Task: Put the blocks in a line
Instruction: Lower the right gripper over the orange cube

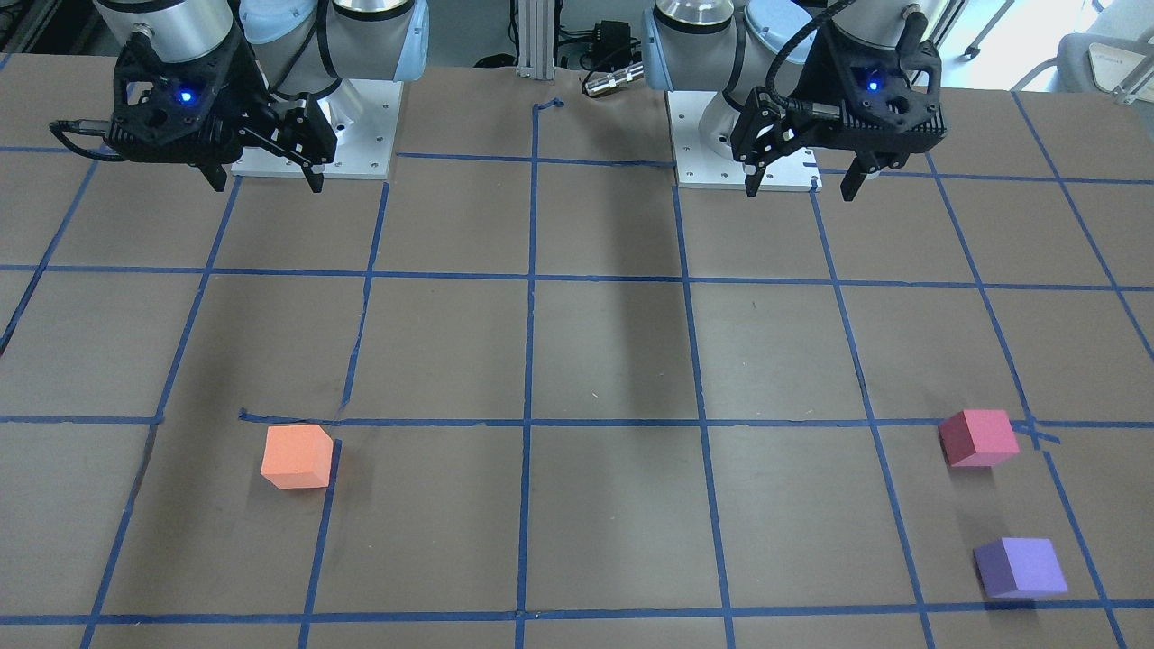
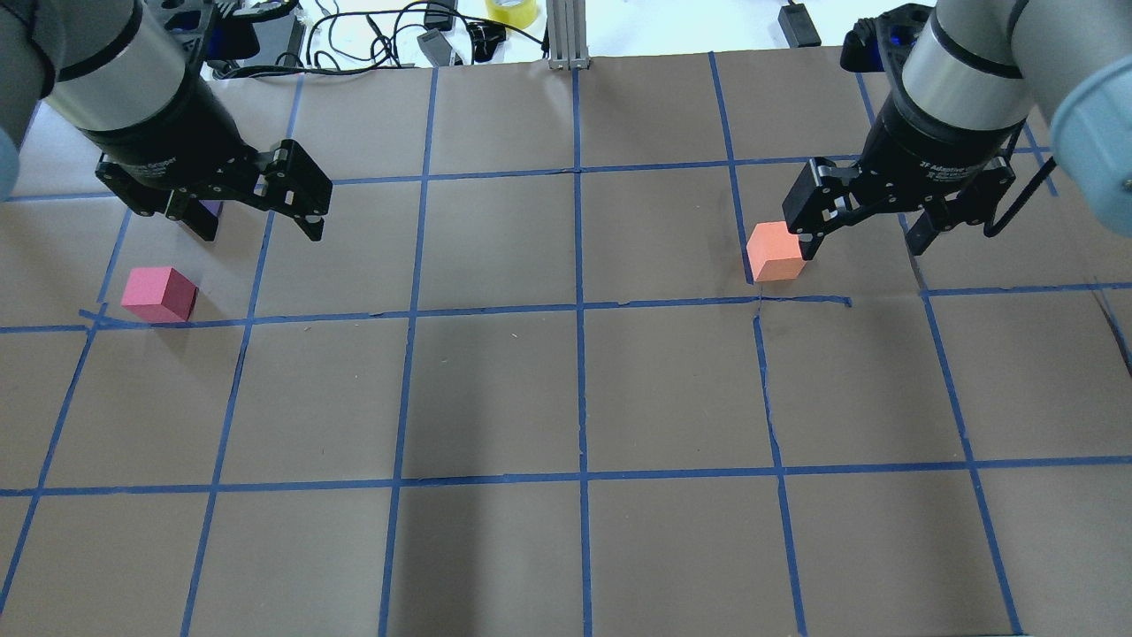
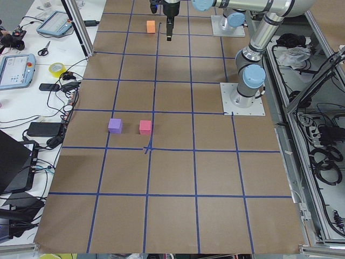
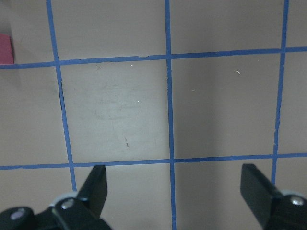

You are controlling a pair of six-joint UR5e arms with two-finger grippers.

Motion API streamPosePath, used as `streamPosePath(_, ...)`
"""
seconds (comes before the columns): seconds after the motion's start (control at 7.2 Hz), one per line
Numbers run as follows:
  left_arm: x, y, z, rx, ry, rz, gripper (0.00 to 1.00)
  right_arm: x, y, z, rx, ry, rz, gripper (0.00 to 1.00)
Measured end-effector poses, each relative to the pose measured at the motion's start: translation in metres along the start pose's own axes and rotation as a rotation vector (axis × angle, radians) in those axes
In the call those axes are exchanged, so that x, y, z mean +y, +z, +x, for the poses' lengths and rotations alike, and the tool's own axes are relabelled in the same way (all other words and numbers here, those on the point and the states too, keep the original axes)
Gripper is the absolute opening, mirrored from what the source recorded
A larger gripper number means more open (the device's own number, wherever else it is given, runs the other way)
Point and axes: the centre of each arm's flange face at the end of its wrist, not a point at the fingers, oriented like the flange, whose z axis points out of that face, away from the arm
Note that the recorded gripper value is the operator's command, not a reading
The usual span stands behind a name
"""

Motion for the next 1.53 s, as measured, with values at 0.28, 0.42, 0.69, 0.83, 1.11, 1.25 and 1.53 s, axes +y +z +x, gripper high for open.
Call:
streamPosePath(0.28,0.0003,-0.0004,-0.0001,-0.001,0.000,0.001,1.00,0.0000,0.0002,0.0002,0.002,0.000,-0.001,1.00)
streamPosePath(0.42,0.0005,-0.0006,-0.0002,-0.002,0.000,0.001,1.00,-0.0008,0.0019,0.0003,0.003,-0.001,-0.005,1.00)
streamPosePath(0.69,0.0008,-0.0009,-0.0007,-0.002,-0.001,0.000,1.00,-0.0023,0.0056,0.0008,0.007,-0.007,-0.011,1.00)
streamPosePath(0.83,0.0012,-0.0010,-0.0007,-0.002,-0.001,-0.001,1.00,-0.0020,0.0060,0.0010,0.009,-0.006,-0.011,1.00)
streamPosePath(1.11,0.0016,-0.0010,-0.0007,-0.002,-0.001,-0.002,1.00,-0.0005,0.0051,0.0010,0.009,-0.005,-0.011,1.00)
streamPosePath(1.25,0.0016,-0.0009,-0.0007,-0.002,-0.001,-0.003,1.00,-0.0003,0.0049,0.0010,0.010,-0.007,-0.011,1.00)
streamPosePath(1.53,0.0017,-0.0008,-0.0010,-0.001,-0.002,-0.004,1.00,-0.0008,0.0058,0.0012,0.011,-0.012,-0.014,1.00)
